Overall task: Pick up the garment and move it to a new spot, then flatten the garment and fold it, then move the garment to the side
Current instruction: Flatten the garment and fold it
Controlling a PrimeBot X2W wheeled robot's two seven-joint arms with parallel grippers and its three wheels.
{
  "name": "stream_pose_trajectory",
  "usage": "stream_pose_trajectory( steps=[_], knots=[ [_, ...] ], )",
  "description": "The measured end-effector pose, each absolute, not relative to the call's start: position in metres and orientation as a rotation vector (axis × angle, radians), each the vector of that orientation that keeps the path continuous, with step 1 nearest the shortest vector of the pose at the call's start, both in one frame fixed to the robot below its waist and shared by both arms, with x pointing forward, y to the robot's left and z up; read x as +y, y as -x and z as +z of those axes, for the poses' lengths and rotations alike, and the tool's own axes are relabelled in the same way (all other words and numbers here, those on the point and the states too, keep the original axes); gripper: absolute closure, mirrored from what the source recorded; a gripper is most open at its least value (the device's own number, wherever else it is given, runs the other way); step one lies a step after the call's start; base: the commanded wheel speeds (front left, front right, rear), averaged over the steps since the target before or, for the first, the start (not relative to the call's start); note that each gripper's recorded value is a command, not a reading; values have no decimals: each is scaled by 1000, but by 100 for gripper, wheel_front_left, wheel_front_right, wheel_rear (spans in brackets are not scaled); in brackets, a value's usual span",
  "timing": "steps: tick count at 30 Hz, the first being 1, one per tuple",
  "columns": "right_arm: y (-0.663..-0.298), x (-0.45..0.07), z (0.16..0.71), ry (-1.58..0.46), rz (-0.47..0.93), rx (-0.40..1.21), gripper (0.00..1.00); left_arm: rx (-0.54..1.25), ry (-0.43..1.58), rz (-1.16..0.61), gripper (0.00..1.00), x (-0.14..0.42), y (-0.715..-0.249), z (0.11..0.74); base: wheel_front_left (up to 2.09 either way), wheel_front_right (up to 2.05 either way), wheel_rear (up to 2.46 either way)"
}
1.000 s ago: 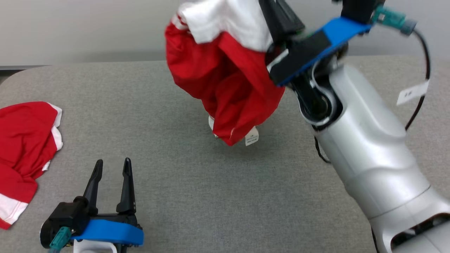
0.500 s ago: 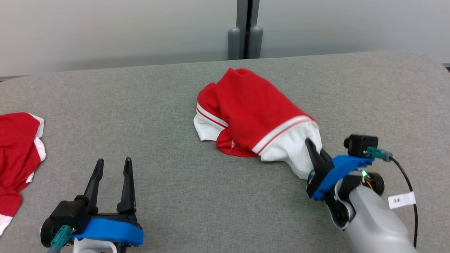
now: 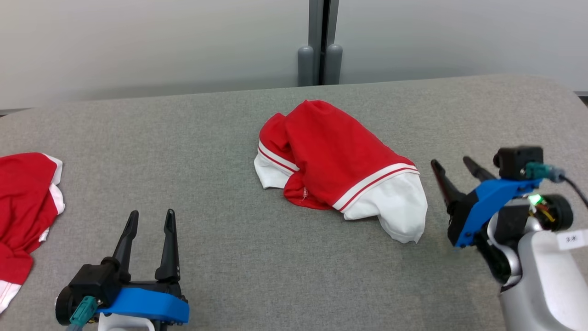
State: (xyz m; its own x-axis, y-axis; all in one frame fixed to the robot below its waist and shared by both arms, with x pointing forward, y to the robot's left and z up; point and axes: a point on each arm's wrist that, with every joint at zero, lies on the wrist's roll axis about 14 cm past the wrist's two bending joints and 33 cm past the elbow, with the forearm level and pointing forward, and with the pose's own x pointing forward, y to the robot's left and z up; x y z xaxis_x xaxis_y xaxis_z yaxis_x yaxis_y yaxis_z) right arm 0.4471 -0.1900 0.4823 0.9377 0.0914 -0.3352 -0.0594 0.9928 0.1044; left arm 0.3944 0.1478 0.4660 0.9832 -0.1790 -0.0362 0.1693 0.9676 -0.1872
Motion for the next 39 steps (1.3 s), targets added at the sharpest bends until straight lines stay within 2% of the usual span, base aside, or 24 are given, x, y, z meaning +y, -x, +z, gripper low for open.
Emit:
stream_pose_trajectory(
  steps=[5,8,15,23,26,27,28,29,34,39],
  knots=[
    [-459,-187,489,-64,90,427,0,69,182,-177,0,148,-398,459,0,0,0],
    [-481,-183,489,-39,109,463,0,76,172,-187,0,147,-404,456,0,0,0],
    [-516,-177,446,-24,132,623,0,96,159,-170,0,156,-417,446,0,0,0],
    [-515,-157,379,-8,186,831,0,149,146,-128,0,174,-415,427,0,0,0],
    [-514,-157,370,2,189,856,0,154,147,-124,0,175,-415,425,0,0,0],
    [-513,-156,369,3,190,861,26,153,147,-125,0,174,-416,426,0,0,0],
    [-513,-156,368,5,190,861,70,150,148,-126,0,174,-417,427,0,0,0],
    [-513,-156,368,10,193,855,100,146,148,-128,0,173,-418,428,0,0,0],
    [-516,-154,379,44,202,778,100,135,149,-135,0,171,-419,432,0,0,0],
    [-528,-143,422,84,238,636,100,105,150,-139,0,170,-417,444,0,0,0]
  ],
)
